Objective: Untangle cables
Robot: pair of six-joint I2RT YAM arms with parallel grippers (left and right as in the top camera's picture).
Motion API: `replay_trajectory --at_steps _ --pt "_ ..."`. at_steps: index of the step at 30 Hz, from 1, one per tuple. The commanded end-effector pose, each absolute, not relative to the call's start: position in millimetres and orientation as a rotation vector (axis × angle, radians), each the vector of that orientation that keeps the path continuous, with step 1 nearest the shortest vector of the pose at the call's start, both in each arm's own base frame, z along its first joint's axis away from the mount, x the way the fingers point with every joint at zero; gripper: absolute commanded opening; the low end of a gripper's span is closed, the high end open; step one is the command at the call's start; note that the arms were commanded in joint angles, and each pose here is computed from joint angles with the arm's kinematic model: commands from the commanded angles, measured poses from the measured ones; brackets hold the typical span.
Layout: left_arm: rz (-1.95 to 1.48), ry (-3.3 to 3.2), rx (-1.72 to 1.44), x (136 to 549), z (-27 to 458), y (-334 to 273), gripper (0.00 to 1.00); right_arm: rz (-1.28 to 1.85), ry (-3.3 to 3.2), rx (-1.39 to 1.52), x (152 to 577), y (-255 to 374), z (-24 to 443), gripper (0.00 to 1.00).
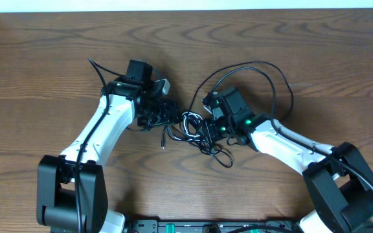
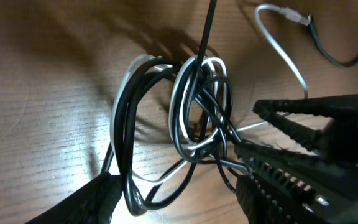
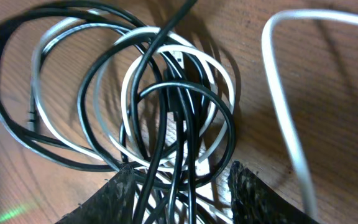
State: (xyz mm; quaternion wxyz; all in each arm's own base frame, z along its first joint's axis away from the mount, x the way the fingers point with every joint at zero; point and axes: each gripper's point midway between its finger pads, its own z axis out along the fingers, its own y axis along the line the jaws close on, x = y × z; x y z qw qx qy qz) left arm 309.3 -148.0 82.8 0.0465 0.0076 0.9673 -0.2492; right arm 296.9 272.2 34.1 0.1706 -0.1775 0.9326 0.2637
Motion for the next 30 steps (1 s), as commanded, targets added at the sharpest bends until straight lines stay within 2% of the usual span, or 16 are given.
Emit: replay_trajectory --at_steps 1,4,10,18,23,26,30 --pt "-0.777 2.854 0.059 328 101 -153 0.64 0.752 2.651 -0.518 297 277 33 0.46" --pt "-0.769 2.774 0.067 346 107 -155 0.69 0.751 2.657 -0.526 294 278 32 0.46" --pt "-0.678 2.676 0.049 372 113 -149 0.70 0.740 2.685 -0.525 290 275 28 0.43" --pt "-0.687 2.722 0.099 358 100 -163 0.69 0.634 2.763 -0.374 290 259 19 0.41" --pt "-0.689 2.781 0.137 341 84 -173 0.62 0.608 2.787 -0.350 288 255 16 0.26" --pt "-0.689 2.812 0.157 334 74 -178 0.61 0.603 2.799 -0.345 286 253 15 0.01" --pt "-0.681 2.874 0.169 325 59 -182 0.61 0.595 2.813 -0.345 284 252 13 0.01"
